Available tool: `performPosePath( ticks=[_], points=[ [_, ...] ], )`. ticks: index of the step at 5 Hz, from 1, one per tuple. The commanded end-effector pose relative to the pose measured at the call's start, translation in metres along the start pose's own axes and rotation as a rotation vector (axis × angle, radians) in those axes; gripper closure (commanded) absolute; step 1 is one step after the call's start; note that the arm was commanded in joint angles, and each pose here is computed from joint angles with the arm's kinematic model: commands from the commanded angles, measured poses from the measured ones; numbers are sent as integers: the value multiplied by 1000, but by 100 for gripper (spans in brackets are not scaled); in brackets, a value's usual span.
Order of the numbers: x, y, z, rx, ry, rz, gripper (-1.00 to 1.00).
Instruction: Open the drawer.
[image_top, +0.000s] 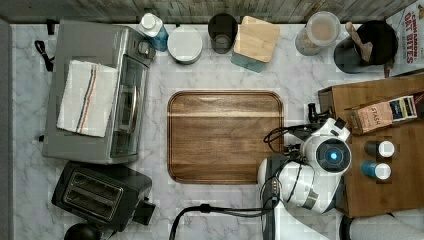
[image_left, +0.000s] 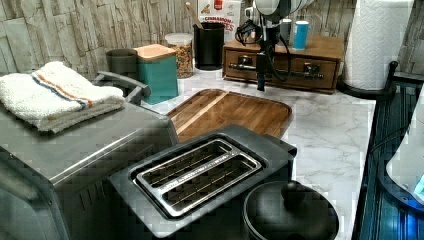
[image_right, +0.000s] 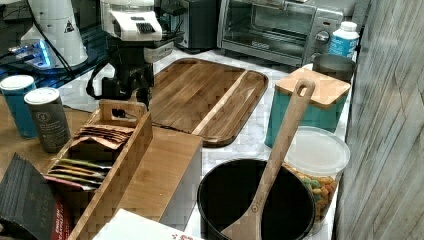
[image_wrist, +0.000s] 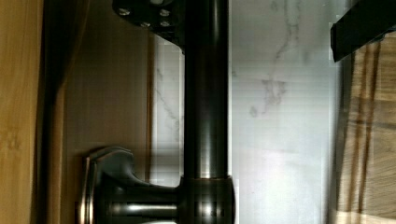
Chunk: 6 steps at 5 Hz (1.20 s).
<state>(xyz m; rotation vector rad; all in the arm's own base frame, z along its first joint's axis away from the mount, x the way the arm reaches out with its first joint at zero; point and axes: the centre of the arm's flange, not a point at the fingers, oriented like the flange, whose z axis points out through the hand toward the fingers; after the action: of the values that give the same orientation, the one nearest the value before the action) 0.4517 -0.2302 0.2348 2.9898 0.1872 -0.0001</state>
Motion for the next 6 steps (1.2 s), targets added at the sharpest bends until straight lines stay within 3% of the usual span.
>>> performPosePath(
  ticks=[1, 4, 5, 6],
  points=[
    [-8, -97, -13, 117, 53, -58, -100],
    [-15, -236, -8, 124, 45, -60, -100],
    [-19, -257, -10, 118, 70, -58, -100],
    [-19, -268, -18, 128, 54, -50, -100]
  ],
)
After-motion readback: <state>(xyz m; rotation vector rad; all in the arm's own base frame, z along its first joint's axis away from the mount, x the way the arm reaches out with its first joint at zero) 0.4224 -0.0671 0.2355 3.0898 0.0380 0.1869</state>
